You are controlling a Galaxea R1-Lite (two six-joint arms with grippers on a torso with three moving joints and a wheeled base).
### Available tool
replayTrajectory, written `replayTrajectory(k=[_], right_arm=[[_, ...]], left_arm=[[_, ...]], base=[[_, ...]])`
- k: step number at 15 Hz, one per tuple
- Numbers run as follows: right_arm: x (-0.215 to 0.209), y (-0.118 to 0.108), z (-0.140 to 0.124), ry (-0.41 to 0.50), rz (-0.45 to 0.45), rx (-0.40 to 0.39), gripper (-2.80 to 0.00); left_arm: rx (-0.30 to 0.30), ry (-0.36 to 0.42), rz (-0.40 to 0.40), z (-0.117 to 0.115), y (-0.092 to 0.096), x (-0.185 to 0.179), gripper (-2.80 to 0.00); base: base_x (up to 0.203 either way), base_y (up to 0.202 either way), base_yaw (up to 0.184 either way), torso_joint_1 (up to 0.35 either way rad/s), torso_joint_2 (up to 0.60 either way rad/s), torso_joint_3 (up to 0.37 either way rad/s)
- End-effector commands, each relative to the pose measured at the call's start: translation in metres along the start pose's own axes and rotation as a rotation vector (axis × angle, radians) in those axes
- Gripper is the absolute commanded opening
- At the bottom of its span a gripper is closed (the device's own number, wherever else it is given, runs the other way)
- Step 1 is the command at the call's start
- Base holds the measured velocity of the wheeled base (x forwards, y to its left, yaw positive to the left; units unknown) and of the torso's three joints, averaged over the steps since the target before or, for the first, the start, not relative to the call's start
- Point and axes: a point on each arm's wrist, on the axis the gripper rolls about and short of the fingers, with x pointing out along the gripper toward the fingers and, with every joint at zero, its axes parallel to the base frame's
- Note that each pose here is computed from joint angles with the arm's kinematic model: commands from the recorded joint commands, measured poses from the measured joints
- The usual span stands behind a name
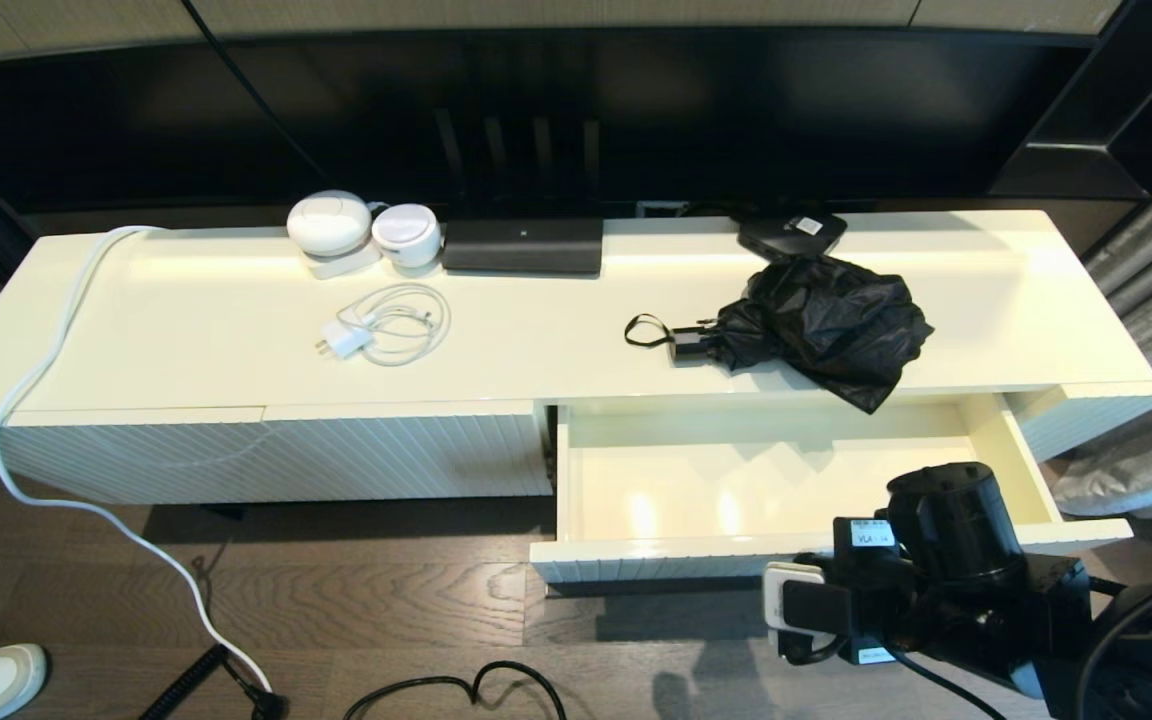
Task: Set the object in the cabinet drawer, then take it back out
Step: Close the drawer
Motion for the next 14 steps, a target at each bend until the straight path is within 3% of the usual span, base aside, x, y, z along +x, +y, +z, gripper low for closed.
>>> replayTrajectory(k=[1, 14], right_arm=[[0.002, -0.002, 0.000, 0.000, -0.011, -0.004, -2.80], [0.025, -0.029, -0.014, 0.051, -0.074, -0.019, -2.80]], left_arm=[[0.000, 0.003, -0.001, 0.000, 0.000, 0.000, -2.80], [0.000, 0.003, 0.000, 0.000, 0.000, 0.000, -2.80]], base=[[0.000, 0.000, 0.000, 0.000, 0.00, 0.000], [0.000, 0.000, 0.000, 0.000, 0.00, 0.000]])
